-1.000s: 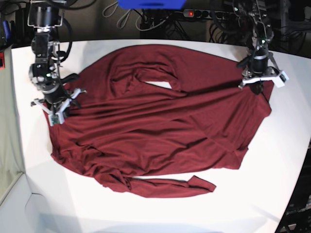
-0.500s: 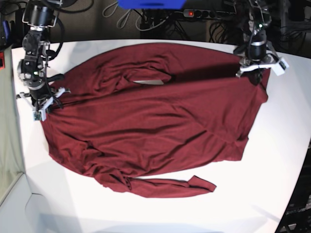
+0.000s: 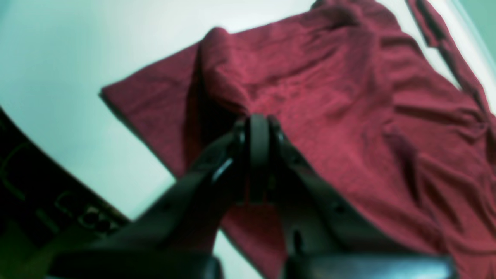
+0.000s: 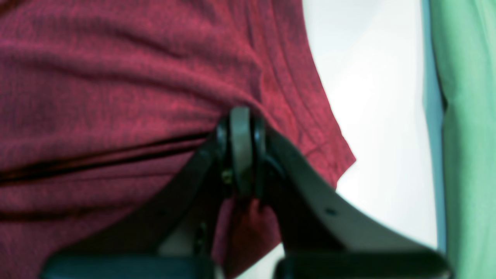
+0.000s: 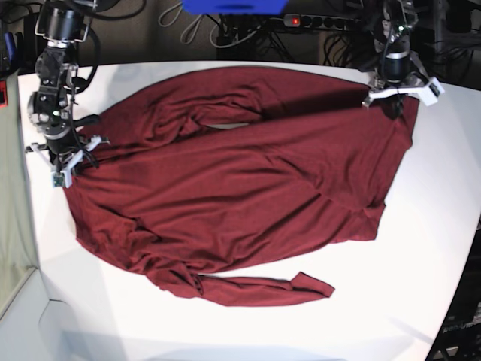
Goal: Layout the t-shirt on the table in an organized manner, then fold the t-shirt properly
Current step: 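Drag the shirt with the right gripper toward the hem, stretching it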
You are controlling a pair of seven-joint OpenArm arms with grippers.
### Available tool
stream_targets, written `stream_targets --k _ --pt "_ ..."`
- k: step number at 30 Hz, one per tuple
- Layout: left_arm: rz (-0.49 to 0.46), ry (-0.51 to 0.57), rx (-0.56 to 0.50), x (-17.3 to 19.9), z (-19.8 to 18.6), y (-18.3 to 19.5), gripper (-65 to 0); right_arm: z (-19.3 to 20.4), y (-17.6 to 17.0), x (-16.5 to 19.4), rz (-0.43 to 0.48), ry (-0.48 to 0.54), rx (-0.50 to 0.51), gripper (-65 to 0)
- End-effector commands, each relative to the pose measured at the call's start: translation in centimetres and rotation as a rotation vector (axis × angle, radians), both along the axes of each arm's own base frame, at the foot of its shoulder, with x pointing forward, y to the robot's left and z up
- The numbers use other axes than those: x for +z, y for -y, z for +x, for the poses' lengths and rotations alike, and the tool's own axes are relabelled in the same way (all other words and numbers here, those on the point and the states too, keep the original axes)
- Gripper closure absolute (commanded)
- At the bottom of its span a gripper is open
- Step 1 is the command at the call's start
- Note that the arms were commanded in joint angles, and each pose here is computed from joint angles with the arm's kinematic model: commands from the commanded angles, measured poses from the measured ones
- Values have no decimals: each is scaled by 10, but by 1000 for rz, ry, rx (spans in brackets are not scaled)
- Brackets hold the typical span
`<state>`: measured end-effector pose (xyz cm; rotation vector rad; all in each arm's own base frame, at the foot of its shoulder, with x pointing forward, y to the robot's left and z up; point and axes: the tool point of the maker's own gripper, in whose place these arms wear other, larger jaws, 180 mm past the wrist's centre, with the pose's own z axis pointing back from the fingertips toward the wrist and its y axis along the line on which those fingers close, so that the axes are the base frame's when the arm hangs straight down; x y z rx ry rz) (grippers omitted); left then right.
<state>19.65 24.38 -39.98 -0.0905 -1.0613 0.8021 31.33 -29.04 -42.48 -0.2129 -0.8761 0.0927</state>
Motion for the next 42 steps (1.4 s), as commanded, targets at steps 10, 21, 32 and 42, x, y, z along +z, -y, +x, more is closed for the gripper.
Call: stream_targets --k 10,21,32,42 --pt "2 3 -29 1 -5 10 -224 5 -2 4 1 9 -7 0" --pt "-91 107 28 36 -11 -7 -243 7 -3 7 0 18 -6 0" --pt "-105 279 -15 83 38 -6 -243 12 -3 10 0 29 -6 0" --pt "-199 139 -33 -4 103 3 -243 32 -21 23 32 83 2 0"
